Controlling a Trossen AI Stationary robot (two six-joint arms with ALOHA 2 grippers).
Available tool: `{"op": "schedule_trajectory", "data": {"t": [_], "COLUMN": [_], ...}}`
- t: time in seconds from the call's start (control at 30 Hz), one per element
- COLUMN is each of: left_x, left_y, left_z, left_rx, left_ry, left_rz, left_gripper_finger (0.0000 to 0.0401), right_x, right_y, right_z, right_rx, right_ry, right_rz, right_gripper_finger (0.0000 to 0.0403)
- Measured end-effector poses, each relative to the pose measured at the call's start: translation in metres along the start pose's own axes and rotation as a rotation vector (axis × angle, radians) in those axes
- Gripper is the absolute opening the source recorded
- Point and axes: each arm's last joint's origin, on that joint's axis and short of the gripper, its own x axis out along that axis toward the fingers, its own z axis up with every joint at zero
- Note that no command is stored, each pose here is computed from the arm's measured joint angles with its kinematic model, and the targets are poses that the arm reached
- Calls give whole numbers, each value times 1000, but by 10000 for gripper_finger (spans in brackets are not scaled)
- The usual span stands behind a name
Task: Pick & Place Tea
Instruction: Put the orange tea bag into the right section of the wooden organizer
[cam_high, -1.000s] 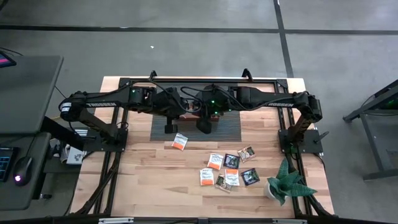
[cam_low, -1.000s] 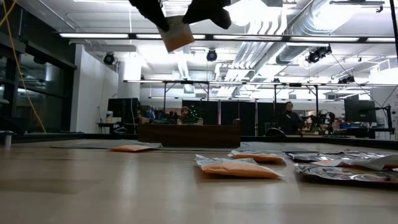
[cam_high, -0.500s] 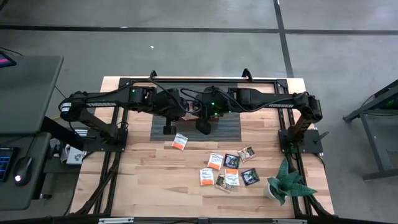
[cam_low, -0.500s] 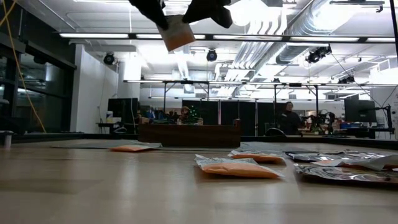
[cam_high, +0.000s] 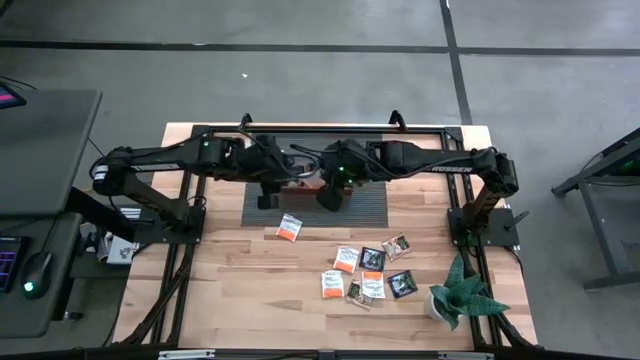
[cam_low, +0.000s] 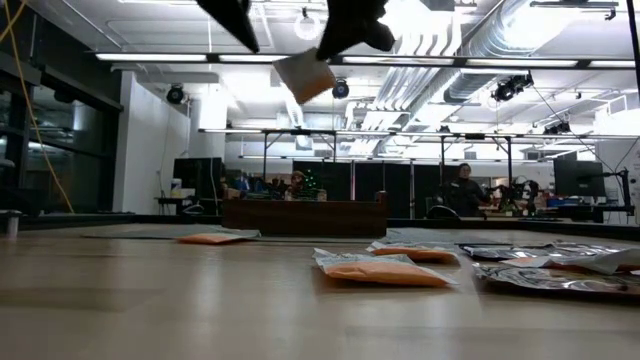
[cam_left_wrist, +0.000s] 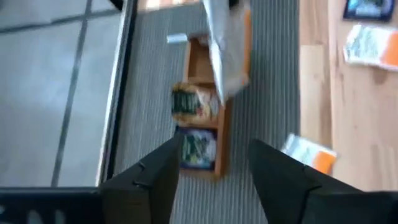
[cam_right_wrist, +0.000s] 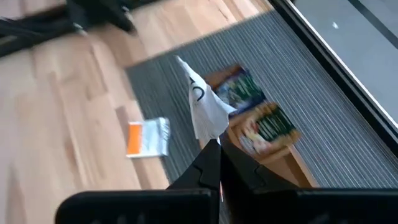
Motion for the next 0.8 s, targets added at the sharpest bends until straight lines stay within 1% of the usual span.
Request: {"op": "schedule_trajectory", "data": {"t": [0.03,0.13,0.2,0.27,0.33,0.37,0.4,0.43,0.5,0.57,0.63,0.7,0.8], "left_x": [-3,-9,-9,-4,5,10,14,17,24,31,39,46,54], "left_y": [2,10,15,19,17,16,14,11,3,-2,-8,-11,-16], "left_z": [-3,-5,-18,-24,-46,-53,-58,-65,-82,-87,-96,-96,-101], "left_rx": [-9,-63,-103,-164,-215,-243,-276,-303,-341,-382,-420,-456,-495], "left_ry": [9,-46,-38,-104,-76,-84,-130,-145,-110,-155,-140,-186,-204], "left_rz": [-2,-23,-42,-58,-108,-130,-148,-166,-201,-223,-274,-319,-376], "left_gripper_finger": [190,192,193,193,193,193,193,193,193,193,193,193,193], "right_x": [0,2,3,4,7,10,13,20,30,38,43,50,58], "right_y": [-3,-12,-18,-22,-28,-32,-36,-39,-48,-58,-69,-80,-97], "right_z": [-1,-1,1,1,0,-3,-8,-14,-27,-42,-53,-66,-81], "right_rx": [4,14,25,28,33,39,45,51,77,104,131,157,183], "right_ry": [13,34,35,40,47,48,54,61,41,3,-59,-105,-158], "right_rz": [-16,-58,-70,-84,-107,-111,-109,-104,-78,-57,-13,12,35], "right_gripper_finger": [0,0,0,0,0,0,0,0,0,0,0,0,0]}}
